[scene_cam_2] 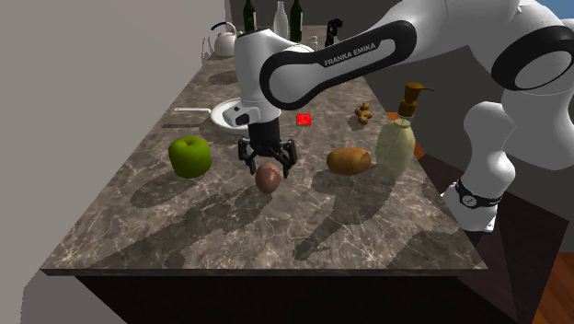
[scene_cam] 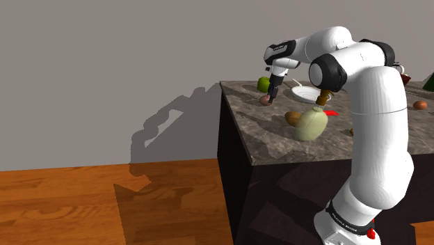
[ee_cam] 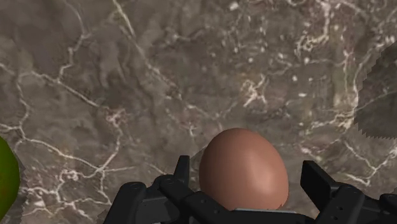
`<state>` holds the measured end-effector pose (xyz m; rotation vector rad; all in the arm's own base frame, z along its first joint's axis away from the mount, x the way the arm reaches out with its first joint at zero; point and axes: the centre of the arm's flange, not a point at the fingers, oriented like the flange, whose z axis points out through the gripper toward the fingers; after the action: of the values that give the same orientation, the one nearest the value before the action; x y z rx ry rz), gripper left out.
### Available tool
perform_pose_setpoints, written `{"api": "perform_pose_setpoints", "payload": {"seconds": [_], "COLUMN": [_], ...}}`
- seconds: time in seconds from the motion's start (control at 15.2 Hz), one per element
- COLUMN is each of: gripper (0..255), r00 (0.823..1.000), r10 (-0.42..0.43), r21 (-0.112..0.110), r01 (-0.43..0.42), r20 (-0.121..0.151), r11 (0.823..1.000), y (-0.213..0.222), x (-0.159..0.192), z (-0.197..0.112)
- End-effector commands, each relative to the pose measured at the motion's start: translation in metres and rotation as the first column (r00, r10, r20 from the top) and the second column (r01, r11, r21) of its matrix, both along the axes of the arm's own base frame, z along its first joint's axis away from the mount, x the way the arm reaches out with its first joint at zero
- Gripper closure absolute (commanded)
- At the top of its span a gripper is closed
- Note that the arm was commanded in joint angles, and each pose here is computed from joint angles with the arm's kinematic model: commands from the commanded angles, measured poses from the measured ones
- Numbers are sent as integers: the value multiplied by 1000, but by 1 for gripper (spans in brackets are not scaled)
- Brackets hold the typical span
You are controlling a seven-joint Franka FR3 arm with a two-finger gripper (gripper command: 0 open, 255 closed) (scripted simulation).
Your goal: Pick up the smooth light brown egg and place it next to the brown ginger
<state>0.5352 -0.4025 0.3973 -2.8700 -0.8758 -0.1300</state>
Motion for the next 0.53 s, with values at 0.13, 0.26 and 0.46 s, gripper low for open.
{"api": "perform_pose_setpoints", "payload": {"seconds": [0.13, 0.26, 0.46], "gripper": [255, 255, 255], "r00": [1000, 1000, 1000], "r10": [0, 0, 0], "r21": [0, 0, 0], "r01": [0, 0, 0], "r20": [0, 0, 0], "r11": [1000, 1000, 1000], "y": [0, 0, 0], "x": [0, 0, 0], "z": [0, 0, 0]}}
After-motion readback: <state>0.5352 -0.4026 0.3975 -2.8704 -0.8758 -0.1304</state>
